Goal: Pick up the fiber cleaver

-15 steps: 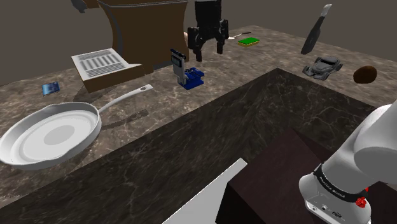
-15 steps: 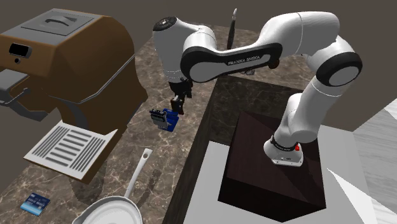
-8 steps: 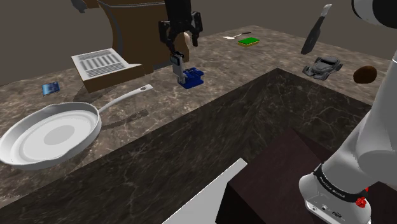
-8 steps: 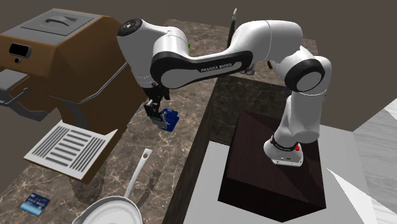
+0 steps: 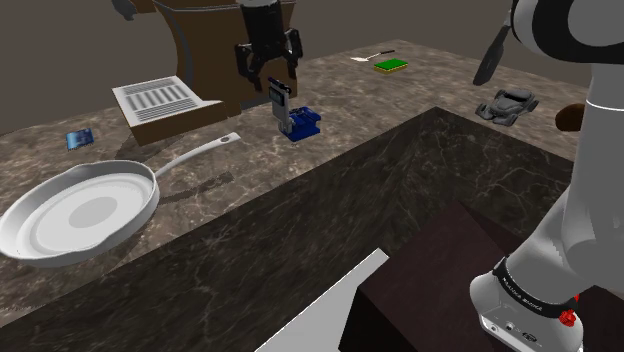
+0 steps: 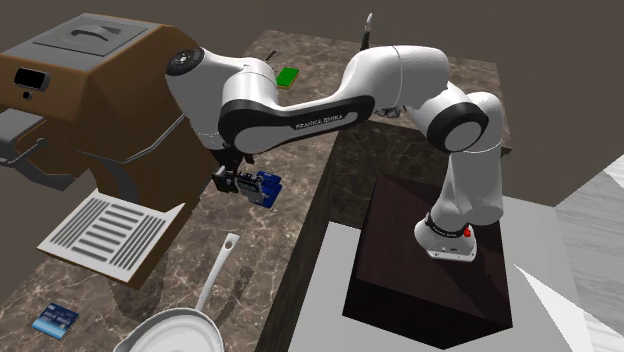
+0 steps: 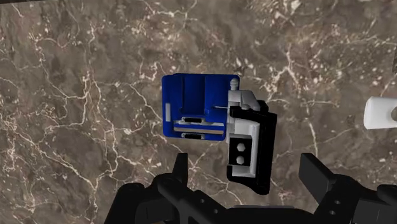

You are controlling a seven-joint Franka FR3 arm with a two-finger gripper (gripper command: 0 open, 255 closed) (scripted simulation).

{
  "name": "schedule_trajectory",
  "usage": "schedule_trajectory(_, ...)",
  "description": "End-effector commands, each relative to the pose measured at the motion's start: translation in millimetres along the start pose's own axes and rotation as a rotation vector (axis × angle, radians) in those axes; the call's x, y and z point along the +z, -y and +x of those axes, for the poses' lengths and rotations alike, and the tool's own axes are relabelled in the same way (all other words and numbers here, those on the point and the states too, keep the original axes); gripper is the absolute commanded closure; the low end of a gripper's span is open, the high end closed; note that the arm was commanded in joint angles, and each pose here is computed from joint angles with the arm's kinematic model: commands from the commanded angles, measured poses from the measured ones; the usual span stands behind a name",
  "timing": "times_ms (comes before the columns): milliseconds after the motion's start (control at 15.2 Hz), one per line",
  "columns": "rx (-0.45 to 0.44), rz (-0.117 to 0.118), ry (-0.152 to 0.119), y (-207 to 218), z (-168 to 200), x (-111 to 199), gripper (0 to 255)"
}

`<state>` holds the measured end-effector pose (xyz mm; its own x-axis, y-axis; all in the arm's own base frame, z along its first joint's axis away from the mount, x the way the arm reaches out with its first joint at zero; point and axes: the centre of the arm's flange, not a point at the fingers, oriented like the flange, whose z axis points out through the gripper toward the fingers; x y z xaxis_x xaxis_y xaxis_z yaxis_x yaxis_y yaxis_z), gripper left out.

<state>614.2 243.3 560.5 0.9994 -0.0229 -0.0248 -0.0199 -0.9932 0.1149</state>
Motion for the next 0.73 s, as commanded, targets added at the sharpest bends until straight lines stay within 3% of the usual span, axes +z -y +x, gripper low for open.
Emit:
schedule_trajectory(0,0.0,0.0,-0.001,1.8,0.6,10.9,0)
schedule_trajectory(132,0.0,0.0,-0.001,2.1,0.6,13.9,0)
schedule_trajectory(198,0.0,0.0,-0.001,2.2,0.9,14.2,255)
schedule_trajectory(660,0.0,0.0,-0.001,1.6,1.0,14.7,255)
